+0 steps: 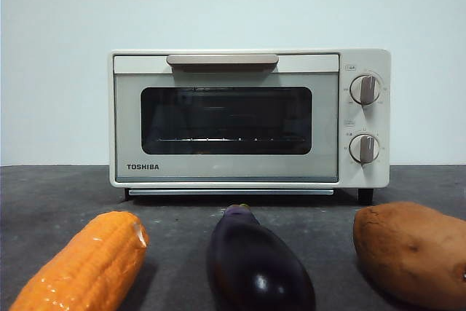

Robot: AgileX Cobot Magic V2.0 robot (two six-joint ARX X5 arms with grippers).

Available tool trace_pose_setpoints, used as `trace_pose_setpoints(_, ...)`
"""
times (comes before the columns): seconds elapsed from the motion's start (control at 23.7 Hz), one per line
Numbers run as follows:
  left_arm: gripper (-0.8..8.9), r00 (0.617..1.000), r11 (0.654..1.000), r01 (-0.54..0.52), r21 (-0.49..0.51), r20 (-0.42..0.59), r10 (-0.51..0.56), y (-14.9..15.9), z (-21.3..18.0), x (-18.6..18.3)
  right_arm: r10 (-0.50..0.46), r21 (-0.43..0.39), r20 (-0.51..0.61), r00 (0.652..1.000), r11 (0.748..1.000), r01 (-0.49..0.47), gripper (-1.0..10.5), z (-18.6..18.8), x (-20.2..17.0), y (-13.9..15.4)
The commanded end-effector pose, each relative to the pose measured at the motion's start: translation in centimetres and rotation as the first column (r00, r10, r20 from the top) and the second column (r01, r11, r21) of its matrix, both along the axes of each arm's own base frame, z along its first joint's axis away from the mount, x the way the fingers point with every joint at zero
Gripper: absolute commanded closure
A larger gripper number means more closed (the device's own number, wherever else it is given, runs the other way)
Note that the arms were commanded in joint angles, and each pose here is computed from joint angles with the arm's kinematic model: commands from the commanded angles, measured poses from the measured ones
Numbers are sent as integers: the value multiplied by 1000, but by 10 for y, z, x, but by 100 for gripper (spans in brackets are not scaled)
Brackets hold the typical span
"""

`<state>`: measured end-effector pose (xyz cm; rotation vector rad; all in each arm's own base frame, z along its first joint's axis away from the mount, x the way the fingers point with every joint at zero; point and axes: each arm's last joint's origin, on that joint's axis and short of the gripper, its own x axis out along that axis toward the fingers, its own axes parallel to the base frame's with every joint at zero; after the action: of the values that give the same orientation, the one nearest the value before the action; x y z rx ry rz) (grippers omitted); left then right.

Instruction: Take the eggplant from the table,put the eggplant in the oven

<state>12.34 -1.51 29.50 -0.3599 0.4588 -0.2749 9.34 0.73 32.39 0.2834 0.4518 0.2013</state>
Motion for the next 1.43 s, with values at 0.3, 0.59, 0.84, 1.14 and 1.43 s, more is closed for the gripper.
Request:
trace_pose_setpoints(0.3,807,992,992,123,20,-10,-123,-4,23,16,288,113,-207,935,956,-269,706,8,18,9)
trace_pose_setpoints(0.59,808,988,988,154,20,-17,-154,-9,23,18,538,282,-285,794,838,-467,512,-3,38,31)
trace_pose_setpoints(0.84,807,985,985,173,19,-27,-172,-12,22,20,570,263,-376,731,822,-505,512,-13,51,67)
trace_pose_setpoints(1.14,807,984,984,178,18,-33,-177,-12,21,21,489,122,-550,677,849,-513,512,-44,59,147)
trace_pose_setpoints(1.43,807,983,984,178,18,-44,-177,-12,20,20,354,-78,-686,636,834,-547,512,-91,70,220)
